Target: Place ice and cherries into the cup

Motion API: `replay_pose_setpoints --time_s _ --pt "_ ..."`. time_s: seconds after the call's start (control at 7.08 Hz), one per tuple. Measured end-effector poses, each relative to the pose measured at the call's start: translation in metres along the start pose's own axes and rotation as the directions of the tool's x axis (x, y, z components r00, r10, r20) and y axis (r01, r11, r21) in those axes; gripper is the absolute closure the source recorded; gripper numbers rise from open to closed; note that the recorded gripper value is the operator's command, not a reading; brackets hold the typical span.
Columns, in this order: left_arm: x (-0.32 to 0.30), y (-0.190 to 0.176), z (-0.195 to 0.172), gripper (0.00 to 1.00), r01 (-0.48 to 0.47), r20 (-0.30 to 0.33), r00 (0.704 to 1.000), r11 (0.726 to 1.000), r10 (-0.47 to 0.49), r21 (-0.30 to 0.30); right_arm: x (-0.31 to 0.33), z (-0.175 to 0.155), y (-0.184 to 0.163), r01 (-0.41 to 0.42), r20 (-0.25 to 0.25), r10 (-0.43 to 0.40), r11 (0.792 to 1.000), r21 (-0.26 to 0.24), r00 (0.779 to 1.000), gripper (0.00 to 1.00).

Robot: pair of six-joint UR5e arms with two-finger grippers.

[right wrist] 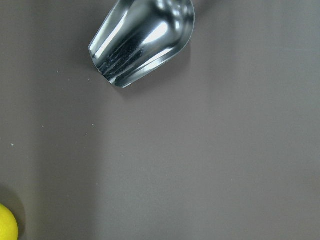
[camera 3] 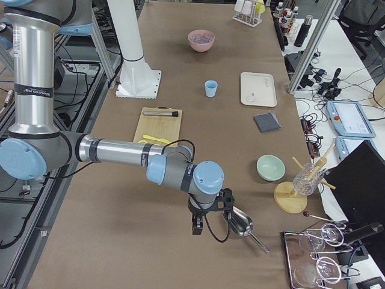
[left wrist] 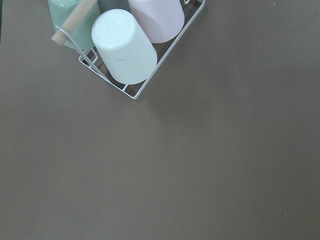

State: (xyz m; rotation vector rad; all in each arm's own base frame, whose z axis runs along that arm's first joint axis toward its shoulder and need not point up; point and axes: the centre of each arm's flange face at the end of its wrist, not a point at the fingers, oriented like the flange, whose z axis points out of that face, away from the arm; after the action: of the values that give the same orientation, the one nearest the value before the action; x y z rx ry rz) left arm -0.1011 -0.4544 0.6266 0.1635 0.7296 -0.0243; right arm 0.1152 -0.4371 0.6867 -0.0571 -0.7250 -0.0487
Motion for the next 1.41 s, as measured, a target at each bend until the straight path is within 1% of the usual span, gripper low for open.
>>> replay_pose_setpoints --time_s 0.28,0.42,0.71,1.13,1.41 --pt "-0.003 0.003 0.003 0.02 0.006 -0.001 1.000 1.000 -0.006 -0.006 -0.014 -0.013 -0.018 0.010 -0.005 -0.010 1.000 0.023 1.000 0.00" --pt "-0.004 0.004 0.004 0.02 0.008 -0.001 1.000 1.000 -0.008 -0.008 -0.025 -0.018 -0.029 0.029 -0.003 -0.029 0.999 0.034 1.000 0.00" --pt "-0.005 0.005 0.005 0.02 0.013 -0.002 1.000 1.000 -0.013 -0.011 -0.049 -0.019 -0.049 0.067 0.012 -0.068 0.996 0.053 0.998 0.00" --pt "-0.007 0.006 0.006 0.02 0.019 -0.001 1.000 1.000 -0.019 -0.016 -0.059 -0.017 -0.054 0.071 0.043 -0.074 0.995 0.067 0.996 0.00" --pt "-0.009 0.006 0.008 0.02 0.023 0.001 1.000 1.000 -0.023 -0.018 -0.060 -0.017 -0.055 0.070 0.053 -0.074 0.995 0.068 0.996 0.00"
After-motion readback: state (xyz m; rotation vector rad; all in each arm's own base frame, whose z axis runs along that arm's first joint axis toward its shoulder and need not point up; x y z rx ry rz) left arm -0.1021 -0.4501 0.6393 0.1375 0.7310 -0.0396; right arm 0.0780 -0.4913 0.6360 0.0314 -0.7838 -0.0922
